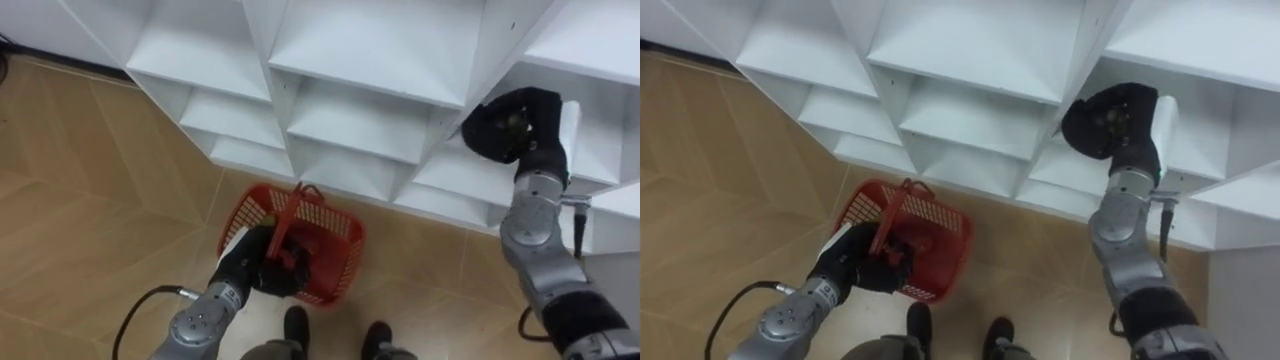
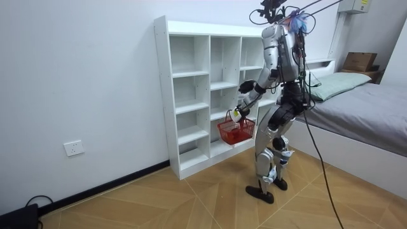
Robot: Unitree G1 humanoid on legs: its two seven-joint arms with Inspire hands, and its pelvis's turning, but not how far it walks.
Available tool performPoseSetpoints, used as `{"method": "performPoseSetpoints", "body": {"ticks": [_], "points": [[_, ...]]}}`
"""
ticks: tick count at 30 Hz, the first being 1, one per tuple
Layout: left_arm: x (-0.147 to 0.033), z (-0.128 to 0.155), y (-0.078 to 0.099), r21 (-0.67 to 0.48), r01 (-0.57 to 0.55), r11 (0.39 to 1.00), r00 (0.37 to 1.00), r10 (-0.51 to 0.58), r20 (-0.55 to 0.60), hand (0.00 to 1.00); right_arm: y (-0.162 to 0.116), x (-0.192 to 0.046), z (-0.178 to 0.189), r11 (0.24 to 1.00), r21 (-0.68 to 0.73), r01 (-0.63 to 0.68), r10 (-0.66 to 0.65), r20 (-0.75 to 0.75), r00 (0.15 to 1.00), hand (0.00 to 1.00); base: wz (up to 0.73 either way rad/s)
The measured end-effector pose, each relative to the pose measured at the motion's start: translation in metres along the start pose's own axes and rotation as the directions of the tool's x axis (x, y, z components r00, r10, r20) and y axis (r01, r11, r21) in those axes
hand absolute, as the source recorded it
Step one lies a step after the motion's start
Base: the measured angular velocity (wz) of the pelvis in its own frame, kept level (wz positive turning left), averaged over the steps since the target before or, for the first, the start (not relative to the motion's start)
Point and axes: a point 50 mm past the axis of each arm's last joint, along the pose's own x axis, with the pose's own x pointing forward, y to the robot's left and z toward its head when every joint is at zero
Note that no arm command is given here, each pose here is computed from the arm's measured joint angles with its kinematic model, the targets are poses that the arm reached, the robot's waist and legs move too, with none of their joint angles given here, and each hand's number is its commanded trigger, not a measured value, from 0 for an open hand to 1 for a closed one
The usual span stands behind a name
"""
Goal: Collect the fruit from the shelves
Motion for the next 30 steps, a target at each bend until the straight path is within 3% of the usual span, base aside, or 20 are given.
{"method": "performPoseSetpoints", "body": {"ticks": [4,12,21,30], "points": [[0.002,0.002,-0.01,-0.03,0.008,1.0,1.0,-0.008,0.012,1.0,0.015,-0.014,-0.008,0.997,-0.007,-0.071,0.071,-0.022,0.997,1.0,-0.09],[0.003,0.003,-0.012,-0.037,0.013,0.999,1.0,-0.013,0.014,1.0,0.035,-0.034,-0.004,0.984,-0.037,-0.174,0.175,0.034,0.984,1.0,0.0],[0.004,0.004,-0.015,-0.053,0.013,0.998,1.0,-0.012,0.02,1.0,0.043,-0.041,0.004,0.975,0.009,-0.223,0.221,0.071,0.973,1.0,0.0],[0.002,0.007,-0.02,-0.068,0.022,0.997,0.999,-0.02,0.041,1.0,0.056,-0.068,-0.004,0.934,0.014,-0.358,0.356,0.055,0.933,1.0,0.0]]}}
